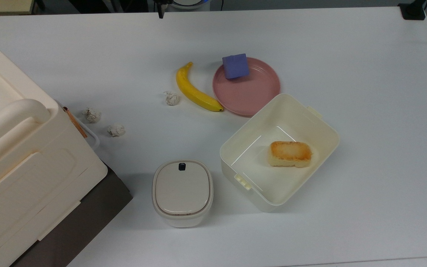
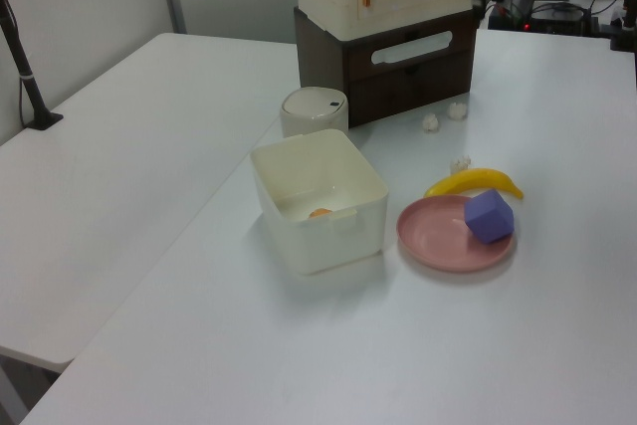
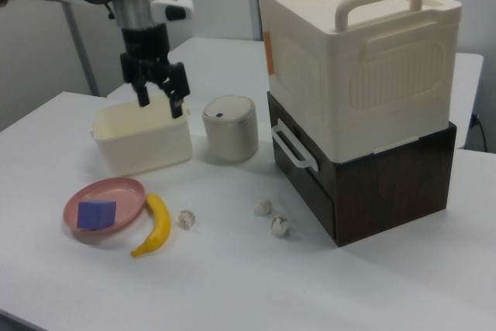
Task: Put the cube on the table
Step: 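Move the gripper from its raised pose toward the pink plate, then lower the open gripper over the purple cube on the pink plate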
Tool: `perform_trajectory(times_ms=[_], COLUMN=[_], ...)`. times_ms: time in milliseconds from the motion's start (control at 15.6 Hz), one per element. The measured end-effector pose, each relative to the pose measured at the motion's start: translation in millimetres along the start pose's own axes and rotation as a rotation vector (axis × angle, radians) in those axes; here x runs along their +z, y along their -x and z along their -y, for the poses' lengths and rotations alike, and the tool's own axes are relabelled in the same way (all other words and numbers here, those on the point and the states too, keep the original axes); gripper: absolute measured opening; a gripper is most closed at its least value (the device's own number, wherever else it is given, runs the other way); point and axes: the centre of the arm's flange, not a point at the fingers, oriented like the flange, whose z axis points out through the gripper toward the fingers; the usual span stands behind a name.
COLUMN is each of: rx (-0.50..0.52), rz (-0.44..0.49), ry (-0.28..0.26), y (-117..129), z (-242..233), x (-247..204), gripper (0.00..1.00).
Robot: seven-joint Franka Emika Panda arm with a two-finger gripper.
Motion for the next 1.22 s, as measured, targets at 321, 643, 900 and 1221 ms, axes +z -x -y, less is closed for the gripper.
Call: perform_trajectory(times_ms=[321,643,900,1221], rx=[-0.083,-0.17,-0.256,-0.343], rz=[0.112,0.185,0.252,0.319], ry=[0.012,0.022,0.04,0.073], y=[10,19,33,54], z=[34,60,92,132], x=[34,67,99,132], gripper=[1.0,1.0,1.0,1.0])
